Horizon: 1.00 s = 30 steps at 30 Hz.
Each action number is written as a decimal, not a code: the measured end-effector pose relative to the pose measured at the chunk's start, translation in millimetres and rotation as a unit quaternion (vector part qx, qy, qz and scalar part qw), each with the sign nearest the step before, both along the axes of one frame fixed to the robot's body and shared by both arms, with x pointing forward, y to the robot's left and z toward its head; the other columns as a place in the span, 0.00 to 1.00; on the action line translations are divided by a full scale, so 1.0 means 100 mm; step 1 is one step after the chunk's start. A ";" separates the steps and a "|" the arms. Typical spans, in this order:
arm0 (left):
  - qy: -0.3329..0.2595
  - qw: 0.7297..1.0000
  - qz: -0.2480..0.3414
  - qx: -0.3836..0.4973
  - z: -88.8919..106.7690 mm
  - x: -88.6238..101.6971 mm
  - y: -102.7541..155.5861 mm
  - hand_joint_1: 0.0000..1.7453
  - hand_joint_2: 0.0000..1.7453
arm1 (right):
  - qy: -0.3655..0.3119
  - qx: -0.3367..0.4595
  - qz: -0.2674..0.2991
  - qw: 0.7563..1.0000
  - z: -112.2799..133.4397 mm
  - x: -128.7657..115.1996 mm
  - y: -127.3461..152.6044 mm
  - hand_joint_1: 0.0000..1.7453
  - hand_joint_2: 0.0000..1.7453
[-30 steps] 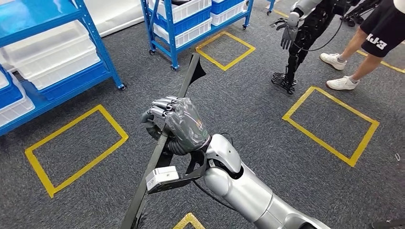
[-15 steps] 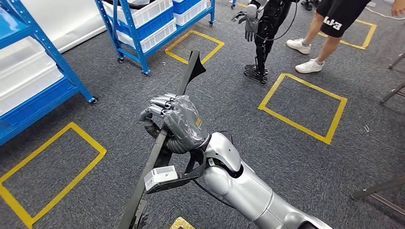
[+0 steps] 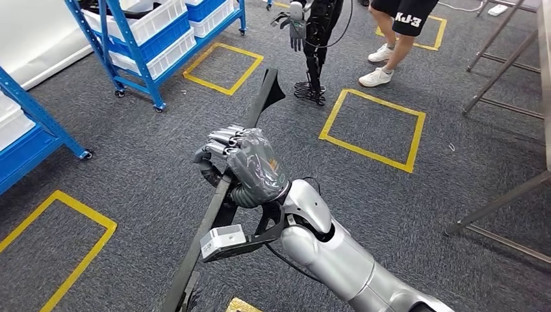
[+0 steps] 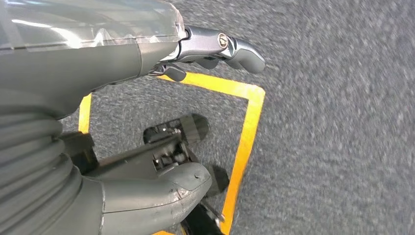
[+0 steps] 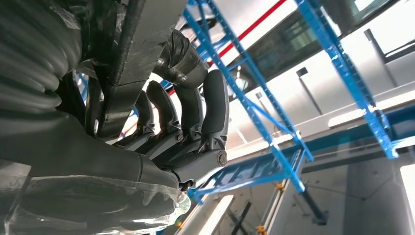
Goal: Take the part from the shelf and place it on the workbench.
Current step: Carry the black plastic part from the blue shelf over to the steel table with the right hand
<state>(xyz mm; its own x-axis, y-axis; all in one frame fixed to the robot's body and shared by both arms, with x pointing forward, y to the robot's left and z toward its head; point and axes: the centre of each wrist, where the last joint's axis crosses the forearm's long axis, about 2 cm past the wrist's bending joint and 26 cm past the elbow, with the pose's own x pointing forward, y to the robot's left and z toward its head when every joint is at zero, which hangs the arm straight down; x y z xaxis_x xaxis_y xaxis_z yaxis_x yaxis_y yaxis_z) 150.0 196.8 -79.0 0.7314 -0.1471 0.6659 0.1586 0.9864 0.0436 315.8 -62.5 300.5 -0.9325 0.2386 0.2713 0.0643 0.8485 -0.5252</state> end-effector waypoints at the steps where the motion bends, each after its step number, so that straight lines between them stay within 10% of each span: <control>1: 0.000 1.000 0.000 0.000 0.00 0.00 0.00 0.00 1.00 | -0.002 0.001 0.001 1.000 0.01 0.00 0.00 1.00 1.00; 30: 0.002 1.000 -0.010 -0.001 0.01 0.00 -0.04 0.00 1.00 | -0.025 0.005 -0.027 0.999 0.17 0.06 -0.14 1.00 1.00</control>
